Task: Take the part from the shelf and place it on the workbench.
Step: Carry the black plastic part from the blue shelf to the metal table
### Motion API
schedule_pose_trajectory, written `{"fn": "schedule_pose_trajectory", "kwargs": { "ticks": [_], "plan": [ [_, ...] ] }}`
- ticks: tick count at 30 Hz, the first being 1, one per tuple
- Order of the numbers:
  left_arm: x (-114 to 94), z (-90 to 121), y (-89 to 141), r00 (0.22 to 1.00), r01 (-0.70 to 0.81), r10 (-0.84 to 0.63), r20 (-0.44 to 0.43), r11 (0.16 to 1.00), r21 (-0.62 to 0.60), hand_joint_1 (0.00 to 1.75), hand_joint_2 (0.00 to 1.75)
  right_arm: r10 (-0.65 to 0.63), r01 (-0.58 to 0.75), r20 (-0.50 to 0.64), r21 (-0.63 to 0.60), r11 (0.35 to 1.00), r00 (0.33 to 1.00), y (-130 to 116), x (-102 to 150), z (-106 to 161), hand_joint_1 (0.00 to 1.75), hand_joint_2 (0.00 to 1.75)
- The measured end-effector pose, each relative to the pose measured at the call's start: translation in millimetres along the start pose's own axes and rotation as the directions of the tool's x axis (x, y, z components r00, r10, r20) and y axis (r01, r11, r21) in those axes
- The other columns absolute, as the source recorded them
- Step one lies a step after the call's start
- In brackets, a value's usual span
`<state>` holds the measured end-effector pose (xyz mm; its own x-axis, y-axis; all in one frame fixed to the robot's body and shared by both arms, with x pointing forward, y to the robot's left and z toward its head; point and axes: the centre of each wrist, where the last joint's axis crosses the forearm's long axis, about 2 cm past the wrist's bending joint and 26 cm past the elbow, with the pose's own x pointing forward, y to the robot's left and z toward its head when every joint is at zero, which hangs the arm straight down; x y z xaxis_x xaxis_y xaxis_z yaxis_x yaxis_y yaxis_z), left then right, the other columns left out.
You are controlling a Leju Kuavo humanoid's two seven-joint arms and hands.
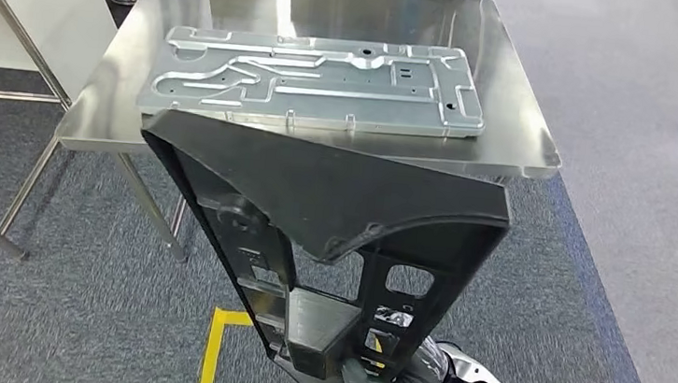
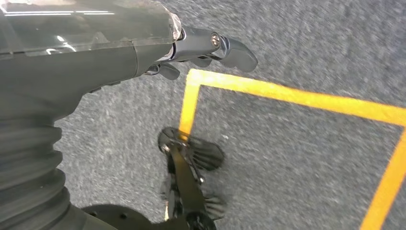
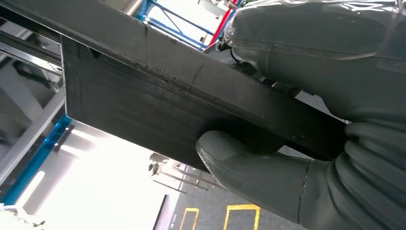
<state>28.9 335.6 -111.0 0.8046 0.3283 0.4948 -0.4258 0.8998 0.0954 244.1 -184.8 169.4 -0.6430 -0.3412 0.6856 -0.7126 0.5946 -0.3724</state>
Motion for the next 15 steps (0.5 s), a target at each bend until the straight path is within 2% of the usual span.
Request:
{"fn": "schedule_pose_trajectory", "kwargs": {
  "ticks": [15],
  "plan": [
    [-1.0,0.5,-1.2,1.000,-0.004,0.004,-0.002,1.000,-0.002,0.00,1.75,-0.009,0.009,0.006,-0.006,1.000,1.000,-1.0,-0.5,-1.2,1.75,1.75]
  ]
}}
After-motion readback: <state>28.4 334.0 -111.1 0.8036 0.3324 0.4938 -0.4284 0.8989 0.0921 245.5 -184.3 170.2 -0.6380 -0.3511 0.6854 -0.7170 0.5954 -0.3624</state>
